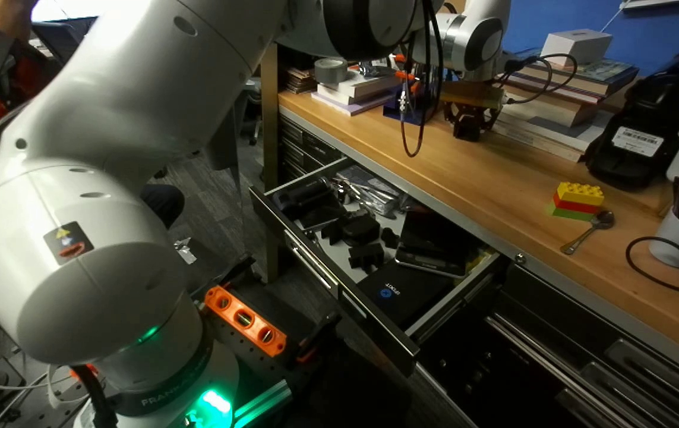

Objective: Put the black objects inside the drawer and close it

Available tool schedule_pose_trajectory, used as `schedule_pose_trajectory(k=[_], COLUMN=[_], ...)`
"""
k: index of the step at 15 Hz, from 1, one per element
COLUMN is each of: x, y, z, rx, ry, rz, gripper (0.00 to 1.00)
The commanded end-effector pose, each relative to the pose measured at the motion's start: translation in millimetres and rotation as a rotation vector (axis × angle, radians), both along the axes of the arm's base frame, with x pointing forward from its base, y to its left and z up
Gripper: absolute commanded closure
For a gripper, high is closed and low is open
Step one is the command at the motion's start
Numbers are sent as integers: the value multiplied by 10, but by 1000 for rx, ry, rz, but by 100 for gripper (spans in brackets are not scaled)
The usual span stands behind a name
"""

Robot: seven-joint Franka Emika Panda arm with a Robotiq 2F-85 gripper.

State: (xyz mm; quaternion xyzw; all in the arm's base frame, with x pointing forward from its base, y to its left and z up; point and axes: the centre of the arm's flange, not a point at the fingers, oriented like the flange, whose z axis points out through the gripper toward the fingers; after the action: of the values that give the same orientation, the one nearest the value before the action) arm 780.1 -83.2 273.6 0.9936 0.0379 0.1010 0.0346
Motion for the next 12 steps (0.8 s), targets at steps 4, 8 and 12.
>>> schedule_pose_trajectory(k=[4,8,12], x=[-103,-545,-1011], y=[-78,-203,-200], z=[64,133,164], rx=[-49,-34,0], ry=[60,122,176], rz=[-82,-136,-127], gripper=[75,75,75])
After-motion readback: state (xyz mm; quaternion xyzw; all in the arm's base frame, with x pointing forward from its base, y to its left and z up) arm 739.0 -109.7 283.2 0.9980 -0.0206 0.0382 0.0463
